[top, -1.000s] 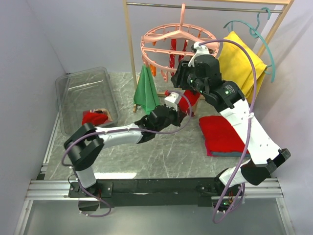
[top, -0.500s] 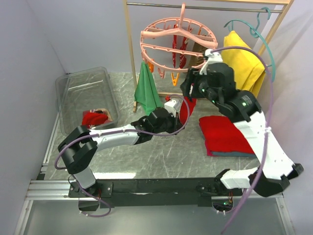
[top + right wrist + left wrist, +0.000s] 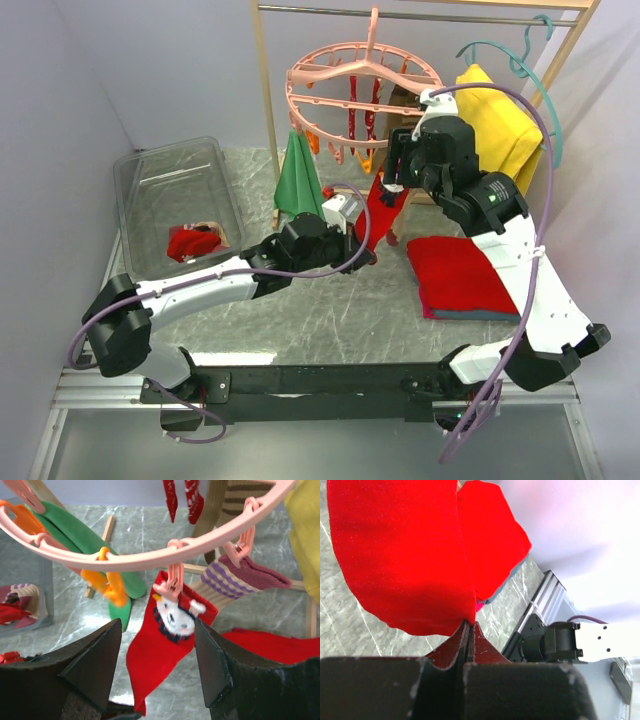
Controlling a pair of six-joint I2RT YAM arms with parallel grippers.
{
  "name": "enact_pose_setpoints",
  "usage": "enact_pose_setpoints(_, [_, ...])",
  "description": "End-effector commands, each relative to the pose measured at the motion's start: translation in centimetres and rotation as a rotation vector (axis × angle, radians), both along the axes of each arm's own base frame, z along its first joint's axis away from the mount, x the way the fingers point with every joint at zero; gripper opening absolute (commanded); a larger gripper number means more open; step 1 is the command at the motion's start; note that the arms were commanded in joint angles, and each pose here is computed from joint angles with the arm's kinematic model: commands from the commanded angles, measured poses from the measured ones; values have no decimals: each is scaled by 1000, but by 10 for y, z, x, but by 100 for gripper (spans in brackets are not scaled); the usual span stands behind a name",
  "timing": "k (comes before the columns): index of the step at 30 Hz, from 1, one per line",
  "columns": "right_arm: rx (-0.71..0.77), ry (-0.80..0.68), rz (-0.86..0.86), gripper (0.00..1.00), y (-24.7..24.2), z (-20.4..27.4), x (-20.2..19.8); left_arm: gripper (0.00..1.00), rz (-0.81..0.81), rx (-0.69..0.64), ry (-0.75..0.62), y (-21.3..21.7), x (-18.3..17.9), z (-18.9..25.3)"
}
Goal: Remove the socks clipped to the hanger
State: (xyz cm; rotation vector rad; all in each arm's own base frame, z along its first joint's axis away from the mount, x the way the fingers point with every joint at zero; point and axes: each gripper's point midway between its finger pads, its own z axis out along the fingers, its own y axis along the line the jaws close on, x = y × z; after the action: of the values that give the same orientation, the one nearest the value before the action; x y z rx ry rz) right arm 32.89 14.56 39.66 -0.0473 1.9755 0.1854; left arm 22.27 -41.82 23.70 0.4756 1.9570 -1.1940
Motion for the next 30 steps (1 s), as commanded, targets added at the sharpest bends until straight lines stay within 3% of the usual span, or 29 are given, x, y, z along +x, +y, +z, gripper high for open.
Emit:
enact_pose_setpoints(1, [50,-71,59,66,7,17,11,1,-42,-31,-11,4,-13,20])
enact_pose_setpoints(10, [31,-97,102,66,4,3,17,1,-64,-47,-15,12,-23,31])
enact_pose_setpoints(30, [192,-178,295,65,20,8,31,1,-82,-101,-13,30,-41,58])
